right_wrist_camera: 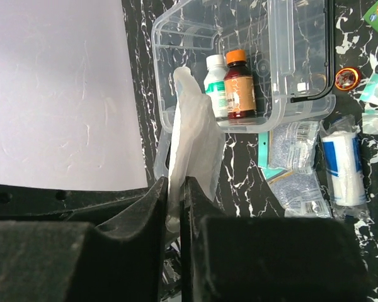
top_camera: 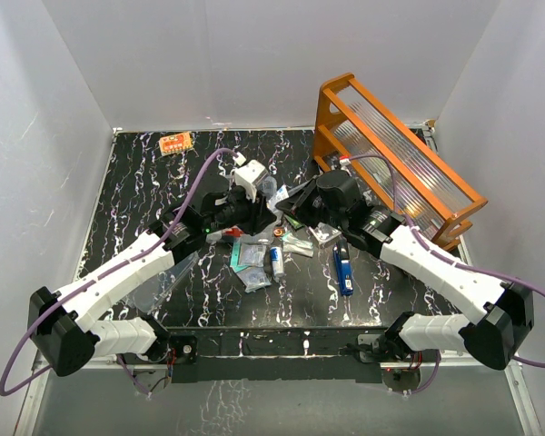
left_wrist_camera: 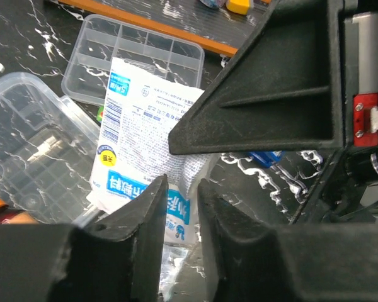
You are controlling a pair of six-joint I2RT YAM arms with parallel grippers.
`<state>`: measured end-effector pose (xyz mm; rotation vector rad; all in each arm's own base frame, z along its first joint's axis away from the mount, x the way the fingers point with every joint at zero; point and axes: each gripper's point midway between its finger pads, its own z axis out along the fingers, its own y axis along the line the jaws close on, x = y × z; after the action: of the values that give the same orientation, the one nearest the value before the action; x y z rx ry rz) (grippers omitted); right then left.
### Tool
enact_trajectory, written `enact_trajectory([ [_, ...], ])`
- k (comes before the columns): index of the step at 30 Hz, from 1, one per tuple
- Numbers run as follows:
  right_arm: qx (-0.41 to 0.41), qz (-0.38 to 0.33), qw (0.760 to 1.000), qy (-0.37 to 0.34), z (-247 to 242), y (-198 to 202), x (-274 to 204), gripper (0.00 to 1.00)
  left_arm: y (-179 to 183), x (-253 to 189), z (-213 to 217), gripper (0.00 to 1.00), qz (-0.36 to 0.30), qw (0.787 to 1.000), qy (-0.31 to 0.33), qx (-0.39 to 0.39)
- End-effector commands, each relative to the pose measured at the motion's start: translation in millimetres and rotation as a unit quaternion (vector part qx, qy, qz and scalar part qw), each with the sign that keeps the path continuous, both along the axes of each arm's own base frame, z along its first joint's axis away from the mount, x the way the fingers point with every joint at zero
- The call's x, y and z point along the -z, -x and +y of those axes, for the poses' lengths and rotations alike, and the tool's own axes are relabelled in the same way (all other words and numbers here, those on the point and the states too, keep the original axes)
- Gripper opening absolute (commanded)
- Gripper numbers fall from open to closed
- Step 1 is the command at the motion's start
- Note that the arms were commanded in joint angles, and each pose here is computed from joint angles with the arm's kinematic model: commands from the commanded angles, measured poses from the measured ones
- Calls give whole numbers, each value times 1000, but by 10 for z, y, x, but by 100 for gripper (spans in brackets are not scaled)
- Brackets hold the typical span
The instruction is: Organize the medicine kit
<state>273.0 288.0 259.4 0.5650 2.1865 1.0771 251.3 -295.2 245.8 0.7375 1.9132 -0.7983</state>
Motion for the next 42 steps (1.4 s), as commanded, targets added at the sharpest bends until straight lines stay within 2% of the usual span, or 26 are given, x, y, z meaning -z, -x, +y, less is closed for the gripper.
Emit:
enact_trajectory([
  [1,27,-17,997,-72,47,-74,-433,3,-79,-185,73,38,-44,999,-6,-9],
  [2,35,-13,996,-81,49,-89,-462,1,-77,-151,87,47,-48,999,-15,-5],
  [5,59,7,993,-101,61,-145,-519,0,-61,-97,95,56,-68,997,-31,14],
  [10,88,35,987,-131,85,-206,-582,0,-138,2,118,57,-100,992,-78,26],
  [12,96,44,984,-140,93,-224,-583,1,-168,29,128,52,-123,988,-91,28],
  [15,94,53,983,-149,136,-233,-591,1,-234,-90,148,42,-173,982,-77,14],
  [19,100,53,982,-149,133,-256,-588,3,-275,-256,181,22,-212,976,-53,-6],
  [22,112,30,982,-147,62,-288,-650,21,-296,-184,212,3,-203,977,-67,-13],
  [26,103,-61,985,-121,-49,-355,-861,56,-319,-20,279,0,-152,984,-89,-38],
  [29,102,-111,986,-76,-180,-375,-911,68,-332,141,315,0,-103,988,-101,-56],
  [32,108,-142,983,-51,-314,-342,-902,70,-394,321,397,0,-46,991,-97,-82],
  [35,115,-166,979,-34,-453,-287,-892,69,-478,383,501,0,40,991,-52,-119],
  [38,119,-178,977,-16,-564,-229,-836,68,-520,393,554,0,114,983,-12,-146],
  [42,127,-183,975,-8,-651,-199,-799,67,-628,433,603,0,194,961,27,-195],
])
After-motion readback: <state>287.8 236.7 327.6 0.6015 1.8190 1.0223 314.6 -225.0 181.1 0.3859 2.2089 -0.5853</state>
